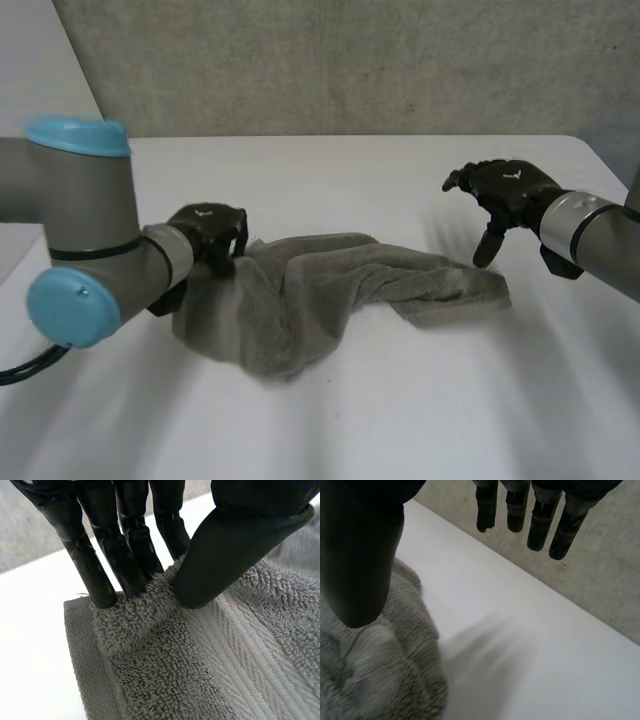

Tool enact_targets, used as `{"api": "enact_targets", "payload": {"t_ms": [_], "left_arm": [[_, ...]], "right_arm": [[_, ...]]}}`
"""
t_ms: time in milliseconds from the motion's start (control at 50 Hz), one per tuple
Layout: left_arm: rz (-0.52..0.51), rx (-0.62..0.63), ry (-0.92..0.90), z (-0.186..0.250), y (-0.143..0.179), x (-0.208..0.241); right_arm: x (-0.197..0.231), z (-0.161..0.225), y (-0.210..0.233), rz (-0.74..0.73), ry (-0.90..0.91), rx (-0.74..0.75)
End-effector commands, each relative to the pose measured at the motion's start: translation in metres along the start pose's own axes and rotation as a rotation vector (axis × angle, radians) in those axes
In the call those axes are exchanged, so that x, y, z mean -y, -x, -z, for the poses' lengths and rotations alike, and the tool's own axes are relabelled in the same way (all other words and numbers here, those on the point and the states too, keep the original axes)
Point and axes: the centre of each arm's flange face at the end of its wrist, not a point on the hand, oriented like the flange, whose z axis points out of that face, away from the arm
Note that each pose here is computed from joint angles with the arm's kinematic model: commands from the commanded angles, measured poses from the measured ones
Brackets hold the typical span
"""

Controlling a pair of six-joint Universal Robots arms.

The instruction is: Fold the towel.

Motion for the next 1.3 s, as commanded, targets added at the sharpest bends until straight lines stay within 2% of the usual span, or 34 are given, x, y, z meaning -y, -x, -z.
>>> {"api": "enact_targets", "payload": {"t_ms": [20,120,160,260,540,680,800,840,900,940,960,980,1000,1020,1040,1060,1080,1100,1120,1140,1180,1300], "left_arm": [[-0.021,0.001,-0.067,0.034,-0.001,0.02],[-0.091,0.001,-0.067,0.051,-0.004,0.019],[-0.157,-0.003,-0.06,0.062,-0.006,0.015],[-0.215,-0.008,-0.043,0.075,-0.01,0.007],[-0.232,-0.008,-0.085,0.115,-0.015,0.0],[-0.236,0.002,-0.121,0.115,-0.015,0.001],[-0.236,0.021,-0.15,0.099,-0.009,0.008],[-0.24,0.027,-0.162,0.088,-0.008,0.012],[-0.273,0.051,-0.212,0.065,-0.002,0.03],[-0.295,0.069,-0.249,0.051,0.002,0.043],[-0.318,0.096,-0.305,0.039,0.006,0.062],[-0.318,0.096,-0.306,0.039,0.006,0.062],[-0.333,0.124,-0.379,0.03,0.011,0.086],[-0.334,0.156,-0.462,0.023,0.017,0.111],[-0.334,0.156,-0.463,0.023,0.017,0.111],[-0.327,0.198,-0.561,0.019,0.022,0.138],[-0.311,0.249,-0.662,0.018,0.028,0.164],[-0.311,0.25,-0.663,0.018,0.029,0.164],[-0.29,0.297,-0.762,0.022,0.034,0.188],[-0.29,0.298,-0.763,0.022,0.034,0.188],[-0.259,0.368,-0.921,0.031,0.041,0.22],[-0.251,0.386,-0.975,0.03,0.043,0.226]], "right_arm": [[0.011,-0.008,-0.007,-0.008,0.016,0.006],[0.012,-0.016,-0.009,-0.028,0.066,0.038],[0.012,-0.018,-0.007,-0.034,0.084,0.053],[0.007,-0.027,-0.003,-0.044,0.141,0.089],[-0.028,-0.048,0.004,-0.042,0.289,0.143],[-0.038,-0.053,0.012,-0.016,0.308,0.159],[-0.039,-0.057,0.019,0.097,0.311,0.135],[-0.017,-0.063,0.015,0.173,0.224,0.048],[0.003,-0.066,0.009,0.196,0.138,-0.008],[0.045,-0.069,-0.001,0.241,-0.059,-0.108],[0.045,-0.069,-0.002,0.241,-0.06,-0.108],[0.068,-0.069,-0.005,0.266,-0.177,-0.151],[0.091,-0.067,-0.007,0.288,-0.293,-0.194],[0.092,-0.067,-0.007,0.288,-0.294,-0.195],[0.11,-0.065,-0.007,0.303,-0.395,-0.232],[0.11,-0.065,-0.007,0.304,-0.396,-0.233],[0.125,-0.062,-0.009,0.313,-0.479,-0.278],[0.136,-0.059,-0.012,0.319,-0.543,-0.321],[0.136,-0.059,-0.012,0.319,-0.544,-0.322],[0.142,-0.056,-0.015,0.32,-0.574,-0.354],[0.144,-0.052,-0.015,0.32,-0.584,-0.372],[0.123,-0.046,-0.006,0.323,-0.491,-0.327]]}}
